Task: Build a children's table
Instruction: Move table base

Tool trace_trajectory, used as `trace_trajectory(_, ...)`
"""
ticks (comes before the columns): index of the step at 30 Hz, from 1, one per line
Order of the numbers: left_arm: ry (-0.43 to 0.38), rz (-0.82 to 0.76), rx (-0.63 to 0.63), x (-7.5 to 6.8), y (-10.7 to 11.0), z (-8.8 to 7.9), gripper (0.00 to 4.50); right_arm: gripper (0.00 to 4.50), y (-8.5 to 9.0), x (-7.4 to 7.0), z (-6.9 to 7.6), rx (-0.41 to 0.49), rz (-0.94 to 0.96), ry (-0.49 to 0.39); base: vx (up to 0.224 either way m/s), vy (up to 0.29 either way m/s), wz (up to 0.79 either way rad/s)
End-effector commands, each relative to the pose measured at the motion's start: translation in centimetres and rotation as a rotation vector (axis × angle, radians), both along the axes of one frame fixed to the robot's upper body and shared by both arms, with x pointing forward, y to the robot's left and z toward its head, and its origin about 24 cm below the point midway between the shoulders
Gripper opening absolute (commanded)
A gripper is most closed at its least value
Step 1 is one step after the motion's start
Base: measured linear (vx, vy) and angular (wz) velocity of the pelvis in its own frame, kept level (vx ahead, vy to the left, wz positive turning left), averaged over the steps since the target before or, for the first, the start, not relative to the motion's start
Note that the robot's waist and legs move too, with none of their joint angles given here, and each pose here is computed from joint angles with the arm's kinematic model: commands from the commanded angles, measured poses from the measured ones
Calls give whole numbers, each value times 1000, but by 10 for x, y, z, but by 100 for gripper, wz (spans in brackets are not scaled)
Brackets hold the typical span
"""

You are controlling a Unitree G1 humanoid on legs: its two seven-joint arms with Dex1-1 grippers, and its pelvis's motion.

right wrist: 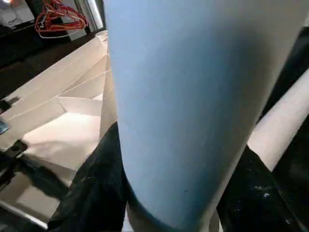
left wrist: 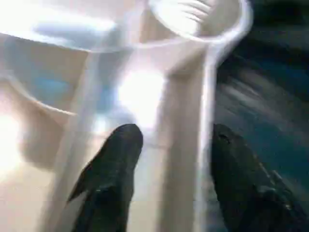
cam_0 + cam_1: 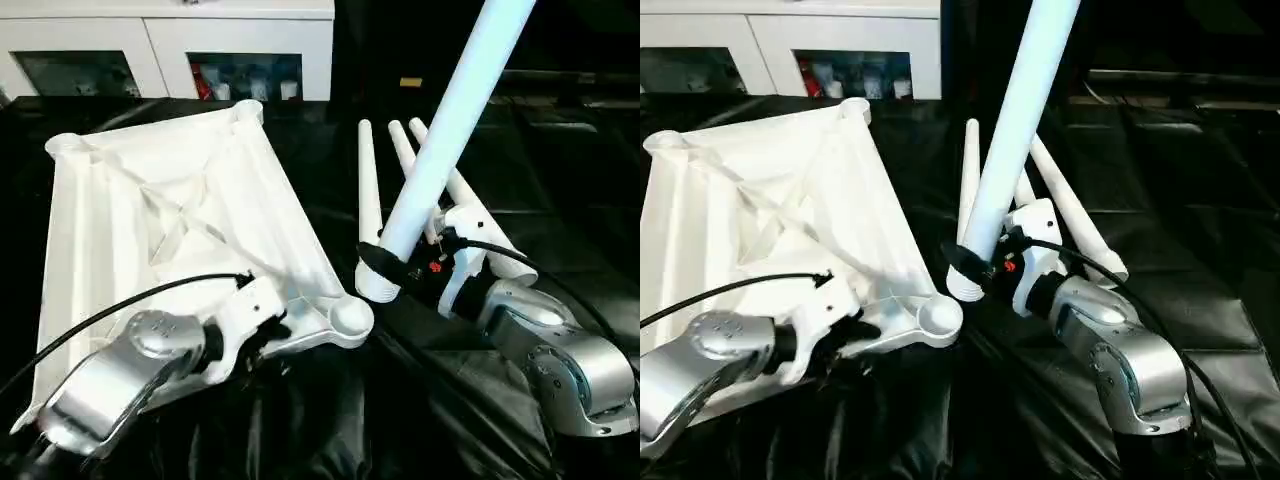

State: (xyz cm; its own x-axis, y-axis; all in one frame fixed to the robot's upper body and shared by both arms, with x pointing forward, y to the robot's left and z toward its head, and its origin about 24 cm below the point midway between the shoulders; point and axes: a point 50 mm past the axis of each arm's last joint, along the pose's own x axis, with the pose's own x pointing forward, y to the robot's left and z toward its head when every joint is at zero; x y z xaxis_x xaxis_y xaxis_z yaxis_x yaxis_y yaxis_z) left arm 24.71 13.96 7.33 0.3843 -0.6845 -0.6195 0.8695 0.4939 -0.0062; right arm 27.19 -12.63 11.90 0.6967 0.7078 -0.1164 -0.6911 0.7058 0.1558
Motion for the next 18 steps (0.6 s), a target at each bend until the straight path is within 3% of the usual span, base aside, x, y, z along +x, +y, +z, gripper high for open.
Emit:
trace_trajectory(1, 0, 24, 30, 4, 2, -6, 217, 191, 1, 1, 1, 0, 8, -3, 0, 0, 0)
trace_trajectory(9, 35, 15, 9, 7, -7, -24, 135, 191, 1, 1, 0, 0, 10, -3, 0, 0, 0)
trace_trajectory(12, 34, 16, 11, 8, -7, -26, 129, 191, 2, 1, -1, 1, 11, -2, 0, 0, 0)
trace_trajectory(18, 53, 74, -8, 13, 0, -39, 74, 191, 3, 2, -2, 1, 18, -3, 0, 0, 0)
